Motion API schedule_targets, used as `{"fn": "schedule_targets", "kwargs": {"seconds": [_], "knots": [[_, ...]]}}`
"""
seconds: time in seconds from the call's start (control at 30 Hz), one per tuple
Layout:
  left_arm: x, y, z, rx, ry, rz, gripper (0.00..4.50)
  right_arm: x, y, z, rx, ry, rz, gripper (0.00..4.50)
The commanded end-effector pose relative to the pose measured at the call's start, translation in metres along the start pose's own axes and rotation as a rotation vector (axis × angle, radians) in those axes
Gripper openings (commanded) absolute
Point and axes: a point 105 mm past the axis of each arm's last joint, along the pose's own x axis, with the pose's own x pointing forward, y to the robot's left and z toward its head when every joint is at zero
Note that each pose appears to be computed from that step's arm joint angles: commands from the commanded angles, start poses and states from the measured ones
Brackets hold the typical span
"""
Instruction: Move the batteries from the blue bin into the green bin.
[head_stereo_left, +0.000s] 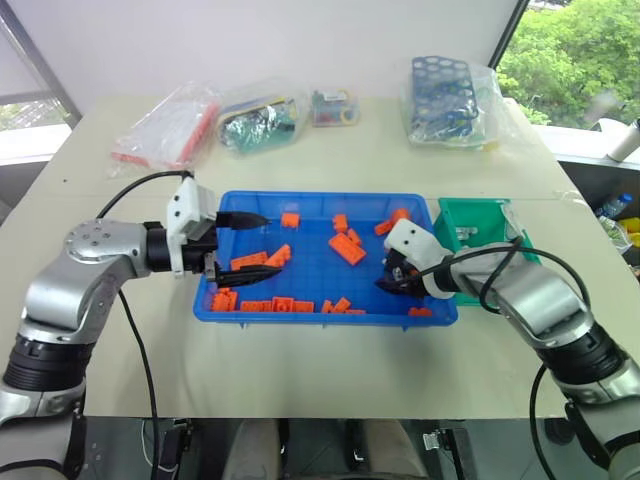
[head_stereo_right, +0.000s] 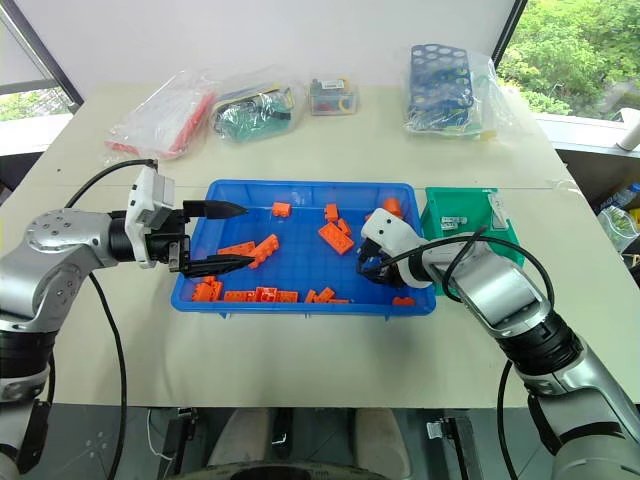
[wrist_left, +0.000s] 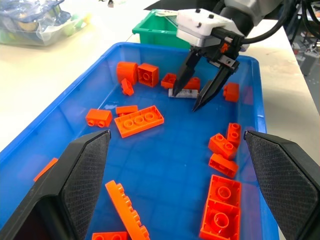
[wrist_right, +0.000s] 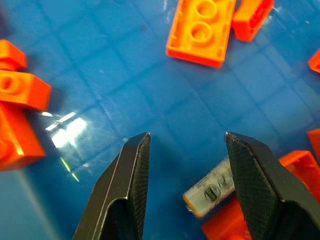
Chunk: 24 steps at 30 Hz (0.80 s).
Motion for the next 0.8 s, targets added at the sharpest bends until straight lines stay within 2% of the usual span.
{"fn": "schedule_targets", "kwargs": {"seconds": [0.03,0.2,0.3,0.4,0.57,0.8], "knots": [[-0.009,0.002,0.010,0.043,-0.013,0.031,4.50,-0.019,-0.005,0.032,-0.056,-0.091,-0.028,2.40],[-0.008,0.002,0.008,0.042,-0.011,0.032,4.50,-0.031,-0.008,0.046,-0.040,-0.119,-0.076,2.40],[-0.006,0.001,0.008,0.040,-0.015,0.030,4.50,-0.032,-0.017,0.056,0.196,-0.169,-0.145,2.40],[-0.003,0.000,0.007,0.038,-0.015,0.018,4.50,-0.032,-0.005,0.058,0.349,-0.189,-0.060,2.40],[-0.002,0.004,0.007,0.039,-0.018,0.007,4.50,-0.029,-0.005,0.043,0.472,-0.196,-0.045,2.40],[0.004,0.007,0.007,0.041,-0.029,-0.007,4.50,-0.037,-0.002,0.013,0.488,-0.095,-0.066,2.40]]}}
